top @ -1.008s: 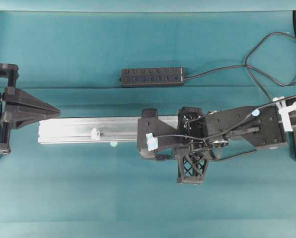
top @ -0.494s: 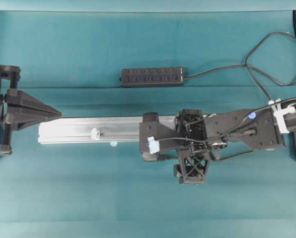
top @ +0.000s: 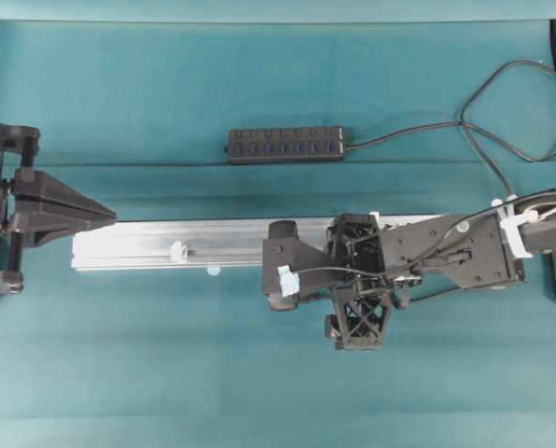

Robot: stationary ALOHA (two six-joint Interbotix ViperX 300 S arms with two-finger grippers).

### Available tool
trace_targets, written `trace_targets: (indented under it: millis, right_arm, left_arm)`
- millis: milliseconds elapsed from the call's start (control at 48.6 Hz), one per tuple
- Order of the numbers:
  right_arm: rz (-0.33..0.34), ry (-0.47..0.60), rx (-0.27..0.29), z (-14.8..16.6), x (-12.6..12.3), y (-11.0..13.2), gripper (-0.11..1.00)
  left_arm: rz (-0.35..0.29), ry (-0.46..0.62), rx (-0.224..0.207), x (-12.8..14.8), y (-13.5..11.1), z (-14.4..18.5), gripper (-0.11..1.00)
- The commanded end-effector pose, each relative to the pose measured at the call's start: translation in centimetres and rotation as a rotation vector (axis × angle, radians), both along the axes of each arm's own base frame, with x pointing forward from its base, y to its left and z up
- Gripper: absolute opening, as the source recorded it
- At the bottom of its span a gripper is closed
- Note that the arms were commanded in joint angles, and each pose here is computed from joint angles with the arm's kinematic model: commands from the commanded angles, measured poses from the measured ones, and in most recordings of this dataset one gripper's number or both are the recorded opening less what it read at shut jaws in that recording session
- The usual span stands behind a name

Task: Pass the USB cable through three rings with both arms.
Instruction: 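Grasp the USB cable just behind the plug with the right gripper, then lift the plug and carry it right toward the rightmost white ring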

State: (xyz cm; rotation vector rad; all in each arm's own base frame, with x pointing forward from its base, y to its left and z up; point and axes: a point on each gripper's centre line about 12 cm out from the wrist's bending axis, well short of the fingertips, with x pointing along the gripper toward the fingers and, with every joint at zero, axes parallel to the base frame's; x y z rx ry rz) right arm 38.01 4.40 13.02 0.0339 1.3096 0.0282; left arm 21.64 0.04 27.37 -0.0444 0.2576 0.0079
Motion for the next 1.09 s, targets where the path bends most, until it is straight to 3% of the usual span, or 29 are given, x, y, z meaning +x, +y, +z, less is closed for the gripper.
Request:
trace_targets:
  millis: [0, 82, 144, 247, 370, 411, 597, 679, 1070]
  right_arm:
    - [0.008, -0.017, -0.001, 0.3, 0.2, 0.1, 0.6]
    - [0.008, -0.019, -0.001, 0.1, 0.3, 0.1, 0.6]
    - [0.008, -0.02, 0.0, -0.2, 0.2, 0.1, 0.6]
    - [0.008, -0.026, 0.0, -0.6, 0.2, 0.1, 0.6]
    - [0.011, -0.019, -0.002, -1.1, 0.0, 0.1, 0.6]
    - [0.009, -0.014, -0.002, -1.3, 0.0, 0.0, 0.6]
    - [0.008, -0.027, -0.002, -1.7, 0.0, 0.0, 0.59]
    - [0.007, -0.034, -0.002, -1.9, 0.1, 0.0, 0.59]
    - [0.013, -0.032, -0.023, -2.5, 0.2, -0.7, 0.55]
  left_arm:
    - [0.002, -0.006, 0.0, 0.4, 0.0, 0.4, 0.02]
    - [0.011, 0.006, -0.012, 0.6, 0.2, 0.2, 0.04]
    - [0.015, 0.012, -0.027, 0.7, 0.2, 0.0, 0.14]
    - [0.016, 0.017, -0.043, 0.7, 0.1, -0.1, 0.43]
    - [0.004, 0.021, -0.025, 0.6, -0.1, -0.1, 0.78]
    - [0.002, 0.032, -0.018, 0.6, -0.1, -0.3, 0.74]
    - [-0.009, 0.041, 0.009, 0.2, -0.2, -0.2, 0.17]
    - [-0.011, 0.037, 0.011, 0.1, -0.2, -0.1, 0.03]
    - [-0.015, 0.043, 0.009, 0.1, -0.3, -0.1, 0.0]
